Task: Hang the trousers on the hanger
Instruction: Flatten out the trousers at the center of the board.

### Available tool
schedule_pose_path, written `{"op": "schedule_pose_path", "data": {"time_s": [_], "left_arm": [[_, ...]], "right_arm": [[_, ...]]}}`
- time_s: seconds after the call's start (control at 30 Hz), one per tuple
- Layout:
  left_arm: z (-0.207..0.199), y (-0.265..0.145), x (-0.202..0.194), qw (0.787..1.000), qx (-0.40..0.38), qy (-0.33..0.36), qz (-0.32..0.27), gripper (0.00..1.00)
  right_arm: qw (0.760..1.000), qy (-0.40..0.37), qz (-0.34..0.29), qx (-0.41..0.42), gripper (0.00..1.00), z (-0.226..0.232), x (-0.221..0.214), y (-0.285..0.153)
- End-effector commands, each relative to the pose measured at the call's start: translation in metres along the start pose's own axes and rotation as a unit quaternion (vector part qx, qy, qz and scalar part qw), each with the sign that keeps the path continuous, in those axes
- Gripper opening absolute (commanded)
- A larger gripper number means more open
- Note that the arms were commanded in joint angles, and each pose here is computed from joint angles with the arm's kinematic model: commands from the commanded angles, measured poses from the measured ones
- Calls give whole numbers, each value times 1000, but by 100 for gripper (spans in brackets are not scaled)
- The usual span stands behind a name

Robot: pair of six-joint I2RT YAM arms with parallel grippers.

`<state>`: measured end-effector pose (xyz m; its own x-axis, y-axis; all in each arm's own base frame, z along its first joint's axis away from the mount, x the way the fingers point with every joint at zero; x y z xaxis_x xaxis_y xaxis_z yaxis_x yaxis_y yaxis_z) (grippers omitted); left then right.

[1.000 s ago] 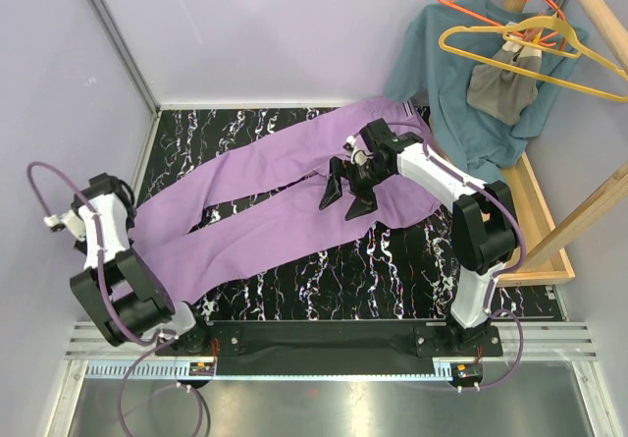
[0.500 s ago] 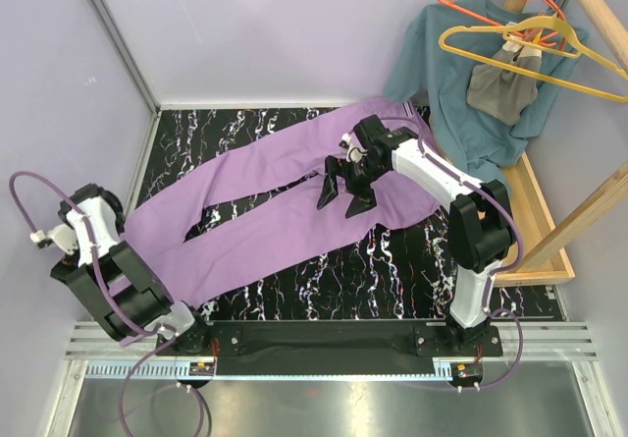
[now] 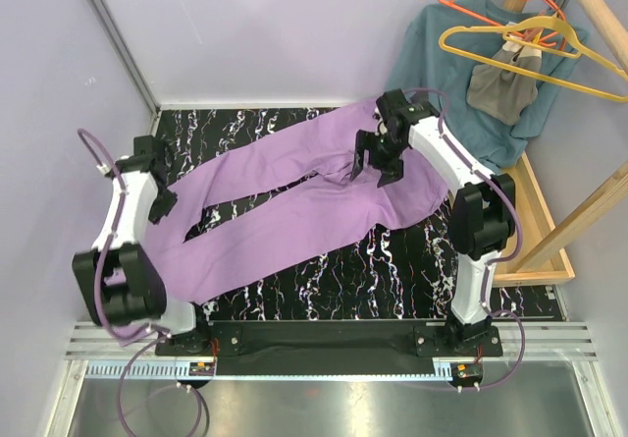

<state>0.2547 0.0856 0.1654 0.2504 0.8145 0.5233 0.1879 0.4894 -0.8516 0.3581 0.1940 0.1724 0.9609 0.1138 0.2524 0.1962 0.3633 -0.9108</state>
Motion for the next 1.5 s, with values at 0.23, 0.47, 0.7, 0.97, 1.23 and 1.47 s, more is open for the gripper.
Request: {"op": "schedule_pose_path", "data": {"time_s": [0.23, 0.47, 0.7, 0.97, 1.23, 1.47], "left_arm": [[-66, 85, -20, 987, 86, 71, 113, 20], [-26, 127, -27, 976, 167, 31, 139, 25], [-15, 125, 28, 981, 182, 15, 68, 29], [-72, 72, 36, 993, 102, 49, 34, 59], [-100, 6, 26, 998, -3, 63, 19, 64], [-116, -12, -13, 977, -124, 155, 77, 60]], "right_arm": [[993, 0, -88, -80, 69, -11, 69, -6], [985, 77, -106, -116, 71, -70, 91, -10], [962, 125, -101, -221, 80, -137, 77, -31], [943, 206, -75, -251, 84, -188, 16, -51], [937, 257, -74, -225, 93, -201, 0, -33], [940, 273, -90, -182, 92, -213, 23, 3]]}}
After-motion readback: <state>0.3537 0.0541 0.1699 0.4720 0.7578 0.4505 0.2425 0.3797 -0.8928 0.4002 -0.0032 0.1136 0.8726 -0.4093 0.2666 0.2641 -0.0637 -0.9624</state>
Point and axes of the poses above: each gripper's point midway between its finger pads, its own y axis out along the fingers, its own z axis along the line the jaws close on, x = y × z, the point moved 4 cm from there along -y, back along the fingers, and after that the axes turned 12 degrees about -y, right-handed, at the moved point
